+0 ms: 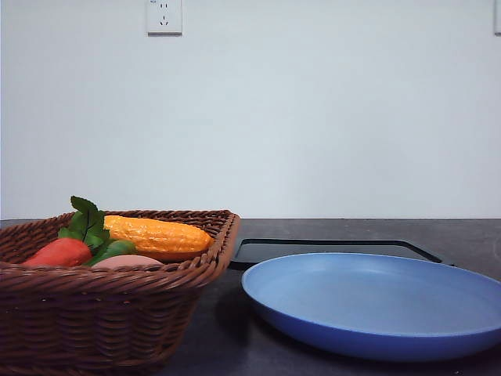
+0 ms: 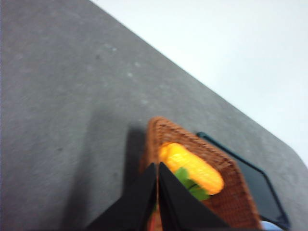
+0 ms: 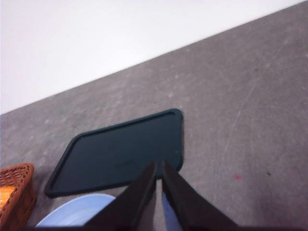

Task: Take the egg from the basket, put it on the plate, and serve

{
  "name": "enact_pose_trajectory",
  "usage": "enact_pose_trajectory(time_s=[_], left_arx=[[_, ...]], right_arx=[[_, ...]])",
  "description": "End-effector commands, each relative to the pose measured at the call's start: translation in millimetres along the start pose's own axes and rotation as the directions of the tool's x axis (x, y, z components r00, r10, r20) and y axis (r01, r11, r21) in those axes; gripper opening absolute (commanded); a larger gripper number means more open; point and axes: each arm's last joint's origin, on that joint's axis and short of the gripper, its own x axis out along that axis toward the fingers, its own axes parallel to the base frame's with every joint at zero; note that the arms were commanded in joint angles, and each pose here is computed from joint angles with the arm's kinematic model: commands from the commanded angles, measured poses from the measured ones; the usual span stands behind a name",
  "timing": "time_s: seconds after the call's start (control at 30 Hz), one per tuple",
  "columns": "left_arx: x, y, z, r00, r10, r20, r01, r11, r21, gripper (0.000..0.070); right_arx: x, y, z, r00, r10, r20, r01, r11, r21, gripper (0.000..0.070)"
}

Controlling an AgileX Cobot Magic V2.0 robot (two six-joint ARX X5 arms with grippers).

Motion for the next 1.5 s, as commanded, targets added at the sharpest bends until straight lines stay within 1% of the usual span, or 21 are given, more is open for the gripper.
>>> enact_pose_trajectory(time_s=[0.0,0.1,0.2,0.3,0.4,0.5,0.6,0.63,0.7,0.73,0.77,0.8,0.87,0.93,0.97,1.03,1.13,1.17,1.2,1.3,1.47], left_arx=[[0,-6.4,8,1.0,-0.019,-0.021,0.019,1.0,0.022,0.0],[3,-15.1,19,0.996,-0.029,-0.088,0.034,0.998,0.055,0.0],[7,-25.4,33,0.988,-0.048,-0.147,0.065,0.992,0.11,0.0],[12,-37.3,50,0.974,-0.068,-0.214,0.104,0.981,0.163,0.0],[17,-48.7,64,0.955,-0.069,-0.289,0.133,0.969,0.207,0.0],[23,-58.9,76,0.93,-0.049,-0.365,0.148,0.958,0.247,0.0],[30,-67.8,82,0.887,-0.033,-0.46,0.177,0.945,0.275,0.0],[33,-70.4,83,0.868,-0.033,-0.496,0.196,0.94,0.28,0.0],[39,-74.5,81,0.821,-0.058,-0.568,0.244,0.935,0.257,0.0],[42,-76.3,80,0.795,-0.073,-0.602,0.266,0.934,0.237,0.0],[45,-77.6,78,0.772,-0.088,-0.629,0.283,0.934,0.217,0.0],[48,-78.7,76,0.75,-0.103,-0.653,0.301,0.933,0.198,0.0],[54,-80.5,72,0.712,-0.132,-0.69,0.334,0.928,0.166,0.0],[58,-82.2,68,0.684,-0.147,-0.714,0.353,0.924,0.149,0.001],[59,-82.8,66,0.677,-0.148,-0.721,0.358,0.922,0.146,0.0037],[62,-84.2,64,0.669,-0.154,-0.728,0.368,0.919,0.144,0.0132],[65,-85.6,65,0.676,-0.164,-0.718,0.372,0.917,0.141,0.0306],[65,-86.1,65,0.678,-0.167,-0.715,0.376,0.916,0.143,0.0337],[65,-86.4,65,0.679,-0.169,-0.714,0.378,0.915,0.143,0.0351],[65,-86.5,65,0.678,-0.169,-0.715,0.374,0.917,0.138,0.0354],[65,-86.5,65,0.678,-0.169,-0.715,0.374,0.917,0.138,0.0354]], right_arx=[[-1,5,9,1.0,-0.005,-0.015,0.005,1.0,0.01,0.0],[0,11,24,0.998,-0.016,-0.067,0.016,1.0,-0.005,0.0],[5,18,38,0.991,0.0,-0.135,-0.005,0.999,-0.032,0.0],[12,24,50,0.975,0.022,-0.22,-0.034,0.998,-0.054,0.0],[21,27,58,0.948,0.03,-0.318,-0.051,0.997,-0.059,0.0],[31,28,61,0.895,0.029,-0.445,-0.056,0.997,-0.047,0.0],[41,27,59,0.812,0.058,-0.581,-0.085,0.996,-0.02,0.0],[44,27,57,0.776,0.079,-0.626,-0.105,0.994,-0.005,0.0],[51,25,51,0.712,0.107,-0.694,-0.109,0.993,0.041,0.0],[54,23,48,0.683,0.115,-0.722,-0.104,0.993,0.06,0.0],[58,21,46,0.661,0.11,-0.742,-0.091,0.994,0.066,0.0009],[61,20,43,0.642,0.104,-0.759,-0.079,0.994,0.07,0.0032],[67,18,39,0.615,0.099,-0.782,-0.063,0.995,0.076,0.0111],[73,17,36,0.594,0.096,-0.799,-0.057,0.995,0.077,0.0222],[76,17,35,0.587,0.088,-0.805,-0.052,0.996,0.071,0.0231],[82,16,31,0.574,0.064,-0.817,-0.038,0.998,0.051,0.0236],[91,15,25,0.55,0.05,-0.834,-0.034,0.999,0.038,0.0236],[94,15,22,0.544,0.055,-0.837,-0.039,0.998,0.04,0.0236],[98,15,19,0.54,0.056,-0.84,-0.041,0.998,0.04,0.0236],[108,12,9,0.526,0.058,-0.848,-0.037,0.998,0.046,0.0236],[125,8,-6,0.478,0.056,-0.877,-0.025,0.998,0.051,0.0236]])
